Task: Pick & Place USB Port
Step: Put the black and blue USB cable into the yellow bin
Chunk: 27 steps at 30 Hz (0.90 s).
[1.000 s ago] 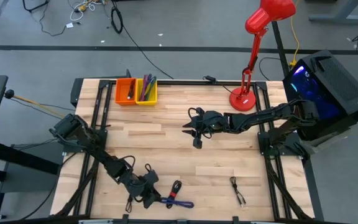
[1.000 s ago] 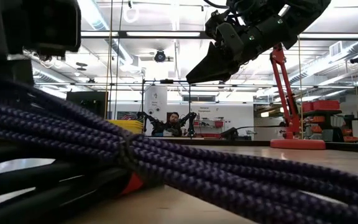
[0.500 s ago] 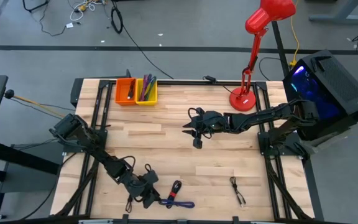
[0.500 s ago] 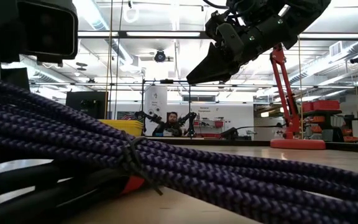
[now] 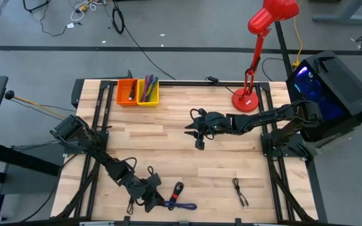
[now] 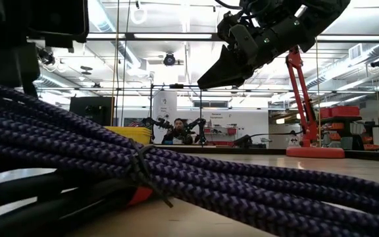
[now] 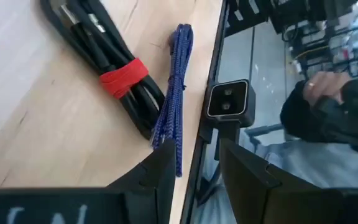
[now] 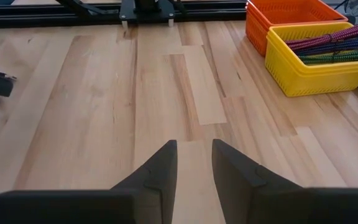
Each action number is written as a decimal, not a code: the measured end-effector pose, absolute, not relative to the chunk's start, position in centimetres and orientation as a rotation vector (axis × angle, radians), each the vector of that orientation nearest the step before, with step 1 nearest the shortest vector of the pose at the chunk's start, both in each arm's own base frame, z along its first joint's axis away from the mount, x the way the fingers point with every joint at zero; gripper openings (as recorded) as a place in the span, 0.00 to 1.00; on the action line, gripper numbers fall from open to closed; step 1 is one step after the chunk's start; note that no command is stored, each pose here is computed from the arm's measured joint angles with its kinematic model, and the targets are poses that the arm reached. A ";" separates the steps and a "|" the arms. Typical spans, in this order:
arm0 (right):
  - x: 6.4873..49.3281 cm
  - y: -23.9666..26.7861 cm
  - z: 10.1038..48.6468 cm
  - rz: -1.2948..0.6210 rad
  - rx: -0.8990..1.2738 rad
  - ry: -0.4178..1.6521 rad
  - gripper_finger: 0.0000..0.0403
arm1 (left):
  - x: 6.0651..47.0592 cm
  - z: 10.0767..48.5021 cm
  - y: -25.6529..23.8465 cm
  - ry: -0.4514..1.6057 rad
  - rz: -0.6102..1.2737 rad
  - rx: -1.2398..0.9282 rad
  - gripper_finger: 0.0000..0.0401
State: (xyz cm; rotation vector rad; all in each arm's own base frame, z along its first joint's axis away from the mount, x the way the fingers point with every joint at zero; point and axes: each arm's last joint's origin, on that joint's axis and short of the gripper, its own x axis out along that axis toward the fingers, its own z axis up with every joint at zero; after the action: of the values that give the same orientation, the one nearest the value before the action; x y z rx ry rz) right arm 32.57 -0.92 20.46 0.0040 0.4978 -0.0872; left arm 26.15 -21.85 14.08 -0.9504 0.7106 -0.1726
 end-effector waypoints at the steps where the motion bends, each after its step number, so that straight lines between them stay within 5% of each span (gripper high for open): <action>1: 32.6 -0.9 20.5 -0.087 0.004 0.497 0.25 | 26.3 13.9 -22.0 0.723 -0.175 -0.941 0.32; 7: 32.6 -0.9 20.5 -0.087 0.004 0.495 0.25 | 27.4 11.4 -22.5 0.942 -0.192 -0.909 0.32; 27: 32.1 -0.8 19.6 -0.046 0.046 0.596 0.25 | 29.0 12.6 -21.6 0.715 -0.194 -0.847 0.32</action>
State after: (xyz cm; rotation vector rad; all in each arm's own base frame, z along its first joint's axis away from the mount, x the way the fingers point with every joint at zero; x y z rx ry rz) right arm 32.08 -0.77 19.65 0.0460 0.5963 -0.0461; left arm 29.00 -21.58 12.60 -0.8466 0.7147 -0.1936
